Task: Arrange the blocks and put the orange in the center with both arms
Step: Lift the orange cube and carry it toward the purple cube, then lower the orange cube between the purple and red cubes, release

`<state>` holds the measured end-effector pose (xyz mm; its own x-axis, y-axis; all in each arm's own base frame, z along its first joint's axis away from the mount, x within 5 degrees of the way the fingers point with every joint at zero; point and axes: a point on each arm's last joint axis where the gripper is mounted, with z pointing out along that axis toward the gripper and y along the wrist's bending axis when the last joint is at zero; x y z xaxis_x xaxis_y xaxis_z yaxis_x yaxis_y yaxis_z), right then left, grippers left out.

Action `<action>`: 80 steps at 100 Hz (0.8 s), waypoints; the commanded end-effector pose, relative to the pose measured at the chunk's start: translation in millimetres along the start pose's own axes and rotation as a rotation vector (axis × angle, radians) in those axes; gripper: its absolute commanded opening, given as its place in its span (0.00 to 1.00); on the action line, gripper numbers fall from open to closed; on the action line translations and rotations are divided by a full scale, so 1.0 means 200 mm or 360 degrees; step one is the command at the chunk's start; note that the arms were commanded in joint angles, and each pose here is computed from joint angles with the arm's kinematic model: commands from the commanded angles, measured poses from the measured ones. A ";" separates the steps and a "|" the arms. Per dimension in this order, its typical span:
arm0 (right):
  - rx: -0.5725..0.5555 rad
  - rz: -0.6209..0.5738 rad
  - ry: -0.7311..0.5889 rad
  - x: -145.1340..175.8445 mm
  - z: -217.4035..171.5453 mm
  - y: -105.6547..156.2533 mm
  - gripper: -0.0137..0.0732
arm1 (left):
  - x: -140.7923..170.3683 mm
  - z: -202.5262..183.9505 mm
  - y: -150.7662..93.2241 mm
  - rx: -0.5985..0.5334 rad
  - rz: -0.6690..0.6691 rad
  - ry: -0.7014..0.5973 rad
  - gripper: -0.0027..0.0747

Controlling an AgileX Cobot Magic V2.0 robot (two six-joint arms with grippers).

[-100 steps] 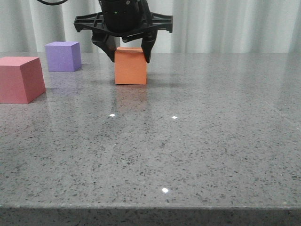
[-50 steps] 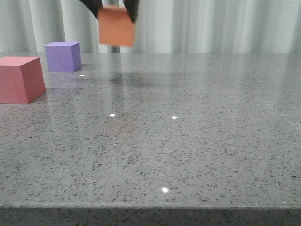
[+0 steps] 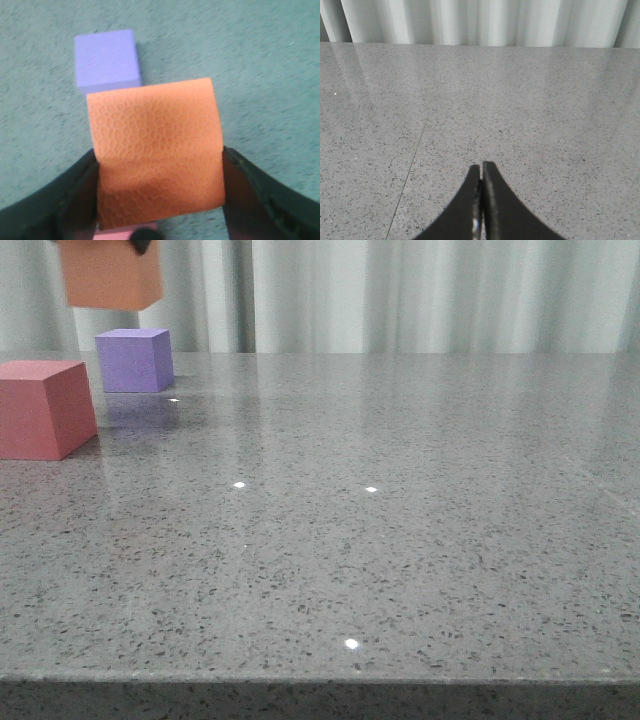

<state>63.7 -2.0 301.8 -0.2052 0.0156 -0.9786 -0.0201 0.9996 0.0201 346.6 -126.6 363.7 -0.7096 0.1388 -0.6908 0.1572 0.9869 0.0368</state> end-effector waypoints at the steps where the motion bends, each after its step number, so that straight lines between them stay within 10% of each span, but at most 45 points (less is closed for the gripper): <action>1: -0.0014 -0.0045 -0.0156 -0.07 -0.01 0.01 0.08 | -0.04 -0.10 0.07 0.0048 -0.0004 -0.0192 0.44; 34: -0.0014 -0.0045 -0.0156 -0.07 -0.01 0.01 0.08 | 0.01 0.01 0.27 0.0037 -0.0087 -0.0194 0.44; 80: -0.0014 -0.0045 -0.0156 -0.07 -0.01 0.01 0.08 | 0.04 0.20 0.24 0.0105 -0.0087 -0.0097 0.44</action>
<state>63.7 -2.0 301.8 -0.2052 0.0156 -0.9786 -0.0201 0.9996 0.0201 375.0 -80.0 306.7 -0.7628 0.1056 -0.6379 0.1619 0.9863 -0.0304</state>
